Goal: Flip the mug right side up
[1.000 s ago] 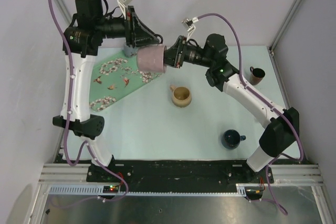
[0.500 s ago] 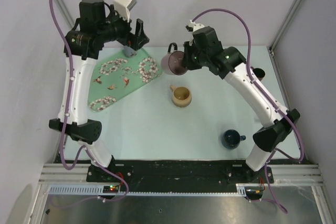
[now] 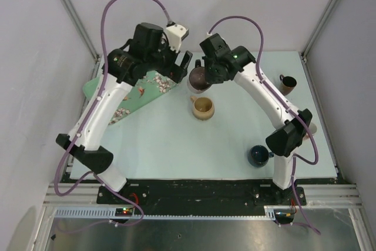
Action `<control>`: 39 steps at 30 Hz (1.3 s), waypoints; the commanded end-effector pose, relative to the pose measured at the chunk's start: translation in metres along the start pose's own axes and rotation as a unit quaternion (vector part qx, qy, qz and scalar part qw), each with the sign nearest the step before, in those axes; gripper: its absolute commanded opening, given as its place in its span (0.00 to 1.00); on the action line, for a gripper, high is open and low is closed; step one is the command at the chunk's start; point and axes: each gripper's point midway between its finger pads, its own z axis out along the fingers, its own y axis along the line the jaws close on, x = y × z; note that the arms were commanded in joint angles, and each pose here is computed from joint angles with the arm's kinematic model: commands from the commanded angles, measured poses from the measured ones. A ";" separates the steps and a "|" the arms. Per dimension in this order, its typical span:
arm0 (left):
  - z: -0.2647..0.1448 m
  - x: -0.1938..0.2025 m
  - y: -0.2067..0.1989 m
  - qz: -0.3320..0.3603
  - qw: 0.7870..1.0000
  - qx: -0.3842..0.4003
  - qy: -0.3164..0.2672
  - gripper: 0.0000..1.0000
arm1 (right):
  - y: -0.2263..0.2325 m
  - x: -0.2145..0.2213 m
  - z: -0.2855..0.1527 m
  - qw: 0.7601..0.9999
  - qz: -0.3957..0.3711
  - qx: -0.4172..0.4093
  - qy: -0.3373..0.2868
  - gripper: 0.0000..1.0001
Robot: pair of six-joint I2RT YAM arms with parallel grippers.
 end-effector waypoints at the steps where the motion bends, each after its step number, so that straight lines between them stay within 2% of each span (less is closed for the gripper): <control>1: 0.019 -0.006 -0.001 -0.051 0.998 -0.033 -0.024 1.00 | 0.028 -0.039 -0.029 0.994 0.058 -0.053 -0.074 0.00; 5: 0.038 -0.001 -0.009 -0.078 0.996 -0.033 -0.024 0.98 | 0.038 -0.043 -0.034 0.992 0.067 -0.065 -0.090 0.00; 10: 0.056 0.001 -0.011 -0.087 0.994 -0.048 -0.034 0.88 | 0.053 -0.045 -0.036 0.988 0.077 -0.090 -0.096 0.00; 12: 0.062 0.004 -0.007 -0.070 0.995 -0.061 -0.033 0.77 | 0.056 -0.045 -0.037 0.987 0.079 -0.096 -0.097 0.00; 14: 0.068 0.015 0.000 -0.050 0.995 -0.082 -0.020 0.54 | 0.059 -0.046 -0.041 0.987 0.079 -0.102 -0.100 0.00; 17: 0.075 0.036 0.006 -0.021 0.995 -0.098 0.009 0.34 | 0.060 -0.049 -0.047 0.985 0.082 -0.103 -0.111 0.00; 20: 0.077 0.046 0.008 -0.007 0.994 -0.102 0.023 0.08 | 0.064 -0.050 -0.049 0.983 0.082 -0.113 -0.115 0.00; 22: 0.077 0.049 0.011 0.001 0.994 -0.107 0.027 0.02 | 0.069 -0.049 -0.049 0.982 0.081 -0.124 -0.113 0.00; 24: 0.075 0.049 0.016 -0.001 0.994 -0.109 0.027 0.01 | 0.074 -0.049 -0.051 0.981 0.077 -0.139 -0.110 0.01; 25: 0.075 0.051 0.020 -0.006 0.994 -0.110 0.027 0.00 | 0.076 -0.048 -0.051 0.981 0.074 -0.146 -0.108 0.08; 28: 0.070 0.057 0.039 -0.024 0.992 -0.119 0.030 0.00 | 0.075 -0.045 -0.053 0.980 0.071 -0.151 -0.105 0.48; 30: 0.066 0.065 0.056 -0.039 0.990 -0.128 0.035 0.00 | 0.073 -0.045 -0.056 0.980 0.070 -0.154 -0.106 0.81; 31: 0.063 0.073 0.067 -0.049 0.989 -0.135 0.041 0.00 | 0.072 -0.043 -0.056 0.980 0.069 -0.155 -0.106 0.90; 34: 0.052 0.096 0.096 -0.073 0.983 -0.157 0.057 0.00 | 0.075 -0.044 -0.063 0.976 0.064 -0.176 -0.112 0.98; 39: 0.011 0.153 0.159 -0.131 0.963 -0.220 0.087 0.00 | 0.087 -0.038 -0.069 0.967 0.047 -0.224 -0.115 0.99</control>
